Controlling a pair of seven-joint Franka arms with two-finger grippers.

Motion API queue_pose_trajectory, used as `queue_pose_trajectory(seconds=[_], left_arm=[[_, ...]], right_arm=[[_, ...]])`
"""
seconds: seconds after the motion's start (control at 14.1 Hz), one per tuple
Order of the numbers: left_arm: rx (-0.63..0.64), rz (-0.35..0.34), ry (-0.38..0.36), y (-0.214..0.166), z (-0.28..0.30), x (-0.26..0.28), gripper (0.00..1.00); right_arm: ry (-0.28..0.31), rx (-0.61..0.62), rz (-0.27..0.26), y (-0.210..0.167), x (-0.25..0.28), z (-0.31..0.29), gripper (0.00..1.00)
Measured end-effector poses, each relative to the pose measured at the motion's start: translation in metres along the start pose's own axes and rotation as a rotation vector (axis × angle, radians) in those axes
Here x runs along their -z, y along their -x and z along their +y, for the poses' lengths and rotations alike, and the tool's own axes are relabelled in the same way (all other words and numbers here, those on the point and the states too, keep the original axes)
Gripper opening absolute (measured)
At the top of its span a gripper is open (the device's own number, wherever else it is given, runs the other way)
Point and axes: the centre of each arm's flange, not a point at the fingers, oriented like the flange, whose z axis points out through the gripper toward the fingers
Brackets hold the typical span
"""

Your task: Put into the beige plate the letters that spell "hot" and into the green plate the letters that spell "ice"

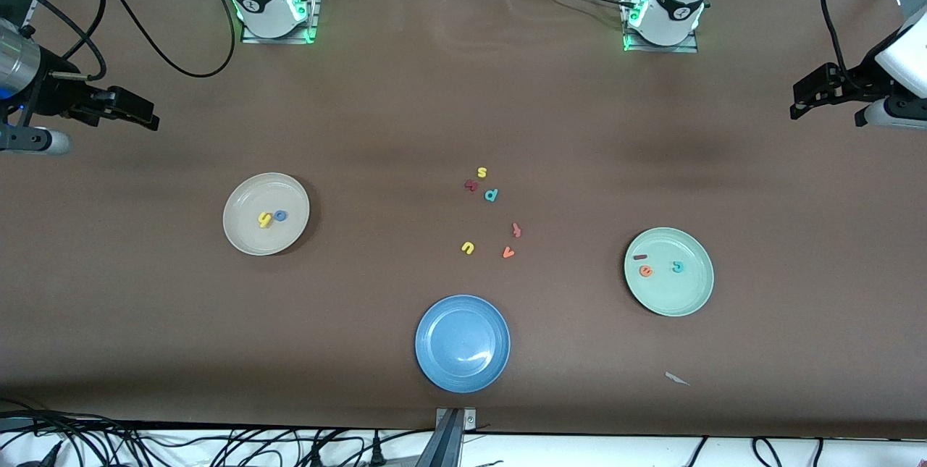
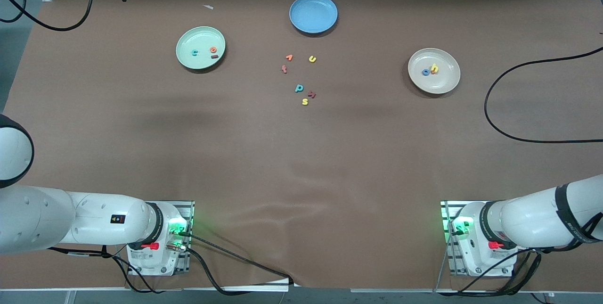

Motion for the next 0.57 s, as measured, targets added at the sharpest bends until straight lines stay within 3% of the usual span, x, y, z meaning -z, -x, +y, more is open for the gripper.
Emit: queue_pose_trajectory(seconds=[0.57], left_arm=[[0.000, 0.000, 0.000, 0.0000, 0.0000, 0.0000, 1.00]], right_arm=[[0.015, 0.018, 0.030, -0.0045, -0.0010, -0.0068, 1.00]])
